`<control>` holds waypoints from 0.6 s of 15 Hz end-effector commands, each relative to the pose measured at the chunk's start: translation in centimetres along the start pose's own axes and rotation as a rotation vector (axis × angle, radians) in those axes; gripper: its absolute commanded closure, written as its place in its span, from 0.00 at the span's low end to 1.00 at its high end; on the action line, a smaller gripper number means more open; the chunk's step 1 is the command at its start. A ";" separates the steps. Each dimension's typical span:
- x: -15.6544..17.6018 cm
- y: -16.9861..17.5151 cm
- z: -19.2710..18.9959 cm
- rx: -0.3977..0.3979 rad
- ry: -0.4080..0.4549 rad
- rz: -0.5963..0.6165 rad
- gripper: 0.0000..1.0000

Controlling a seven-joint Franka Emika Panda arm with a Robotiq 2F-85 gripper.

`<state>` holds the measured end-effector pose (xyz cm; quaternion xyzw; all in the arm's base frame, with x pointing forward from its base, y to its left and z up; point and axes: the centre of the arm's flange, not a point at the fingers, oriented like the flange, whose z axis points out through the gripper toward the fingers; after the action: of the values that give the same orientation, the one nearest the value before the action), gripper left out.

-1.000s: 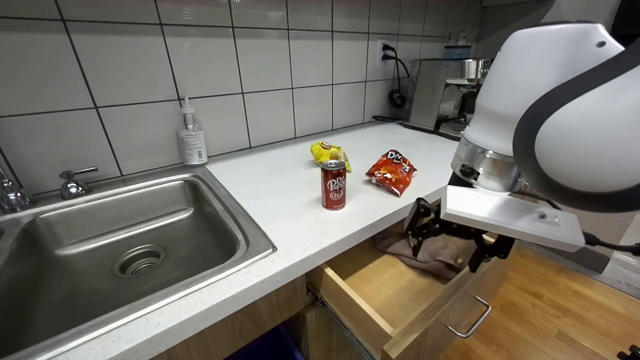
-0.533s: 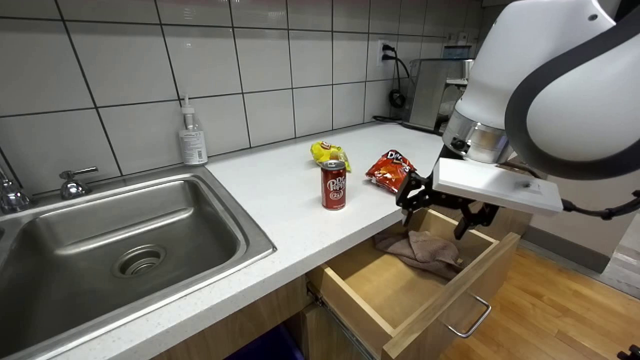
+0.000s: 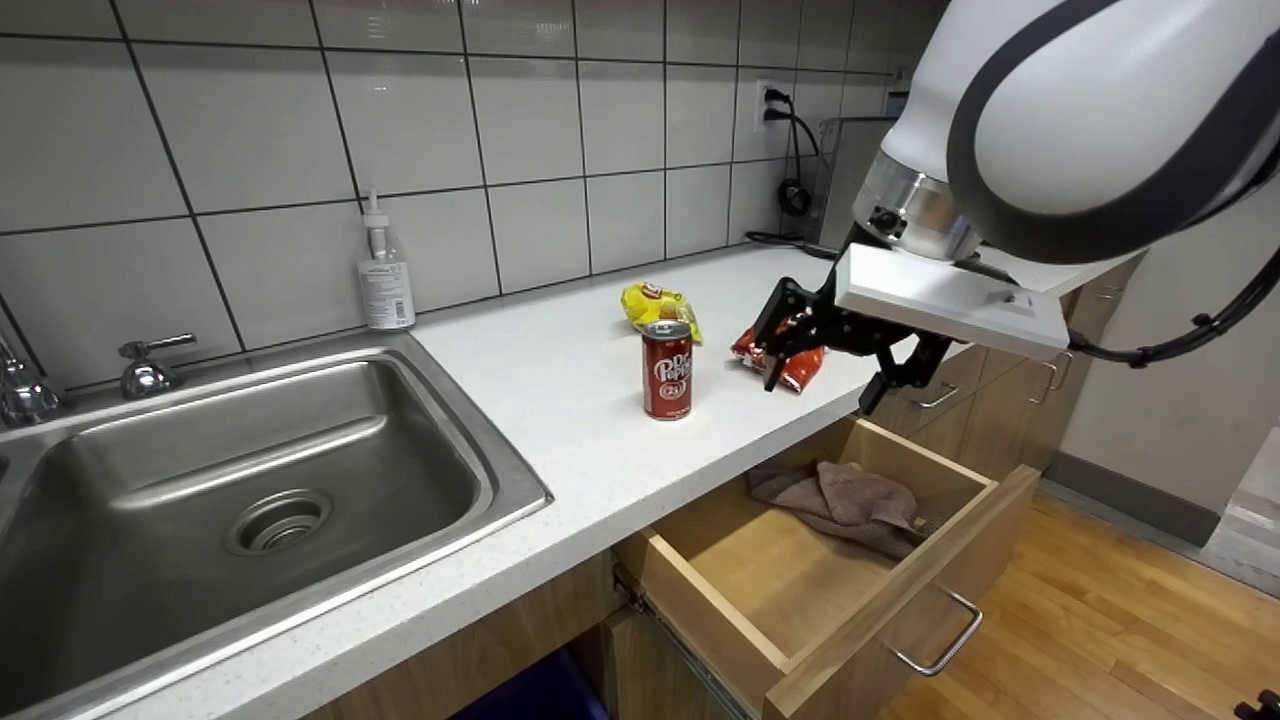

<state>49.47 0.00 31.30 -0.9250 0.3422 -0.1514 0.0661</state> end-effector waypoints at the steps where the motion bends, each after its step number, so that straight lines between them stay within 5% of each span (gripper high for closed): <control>1: 0.2 -0.1 -0.1 0.003 0.002 -0.002 0.00; 9: -0.1 0.1 0.3 -0.003 -0.005 -0.002 0.00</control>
<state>49.49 -0.01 30.98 -0.9258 0.3413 -0.1488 0.0652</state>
